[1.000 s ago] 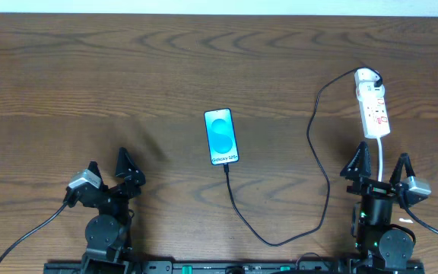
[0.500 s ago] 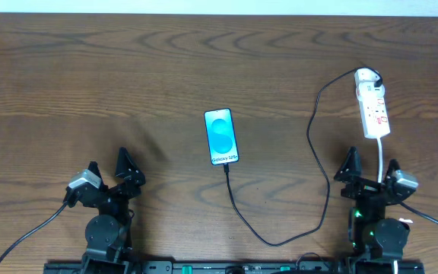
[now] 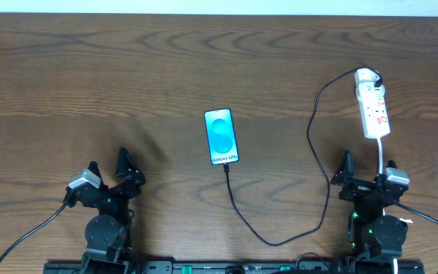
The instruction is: Plug charger to phone and switch on socket
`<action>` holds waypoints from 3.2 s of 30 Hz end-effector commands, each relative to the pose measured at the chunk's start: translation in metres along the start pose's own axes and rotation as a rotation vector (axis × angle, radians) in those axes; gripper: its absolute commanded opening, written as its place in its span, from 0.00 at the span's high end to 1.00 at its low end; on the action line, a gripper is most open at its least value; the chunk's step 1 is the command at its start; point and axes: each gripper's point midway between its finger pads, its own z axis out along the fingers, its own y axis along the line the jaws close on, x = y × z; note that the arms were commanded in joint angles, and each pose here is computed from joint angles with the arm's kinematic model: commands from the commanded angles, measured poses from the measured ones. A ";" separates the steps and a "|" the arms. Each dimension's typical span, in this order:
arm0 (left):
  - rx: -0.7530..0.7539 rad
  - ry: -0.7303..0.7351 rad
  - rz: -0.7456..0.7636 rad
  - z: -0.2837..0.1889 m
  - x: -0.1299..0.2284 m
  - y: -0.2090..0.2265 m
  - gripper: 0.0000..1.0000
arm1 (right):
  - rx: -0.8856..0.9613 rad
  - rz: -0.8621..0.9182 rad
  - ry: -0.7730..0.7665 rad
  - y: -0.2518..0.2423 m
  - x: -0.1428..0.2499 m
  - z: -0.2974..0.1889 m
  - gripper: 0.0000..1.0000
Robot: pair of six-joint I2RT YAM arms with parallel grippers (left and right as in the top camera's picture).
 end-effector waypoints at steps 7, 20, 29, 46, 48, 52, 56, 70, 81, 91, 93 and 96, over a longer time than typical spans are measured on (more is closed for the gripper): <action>-0.032 0.040 0.023 0.001 0.014 0.010 0.13 | -0.030 -0.029 0.003 0.007 0.002 -0.001 0.01; -0.032 0.040 0.022 0.001 0.014 0.010 0.13 | -0.031 -0.029 0.003 0.007 0.001 -0.001 0.01; -0.032 0.040 0.023 0.001 0.014 0.010 0.13 | -0.031 -0.029 0.003 0.007 0.001 -0.001 0.01; -0.039 0.033 0.023 0.001 0.013 0.011 0.02 | -0.031 -0.029 0.003 0.007 0.001 -0.001 0.01; -0.038 0.033 0.034 0.001 0.013 0.011 0.02 | -0.031 -0.029 0.003 0.007 0.001 -0.001 0.01; 0.010 0.061 0.085 0.001 0.018 0.003 0.02 | -0.031 -0.029 0.003 0.007 0.001 -0.001 0.01; 0.101 0.107 0.166 -0.001 0.027 -0.012 0.02 | -0.030 -0.029 0.003 0.007 0.001 -0.001 0.01; 0.253 0.179 0.370 -0.007 0.046 -0.031 0.02 | -0.031 -0.029 0.003 0.007 0.001 -0.001 0.01; 0.253 0.178 0.370 -0.007 0.046 -0.031 0.02 | -0.031 -0.029 0.003 0.007 0.001 -0.001 0.01; 0.253 0.178 0.370 -0.007 0.046 -0.031 0.02 | -0.030 -0.029 0.003 0.007 0.001 -0.001 0.01; 0.253 0.178 0.370 -0.007 0.046 -0.031 0.02 | -0.031 -0.029 0.003 0.007 0.001 -0.001 0.01; 0.253 0.179 0.370 -0.007 0.046 -0.031 0.02 | -0.030 -0.029 0.003 0.007 0.001 -0.001 0.01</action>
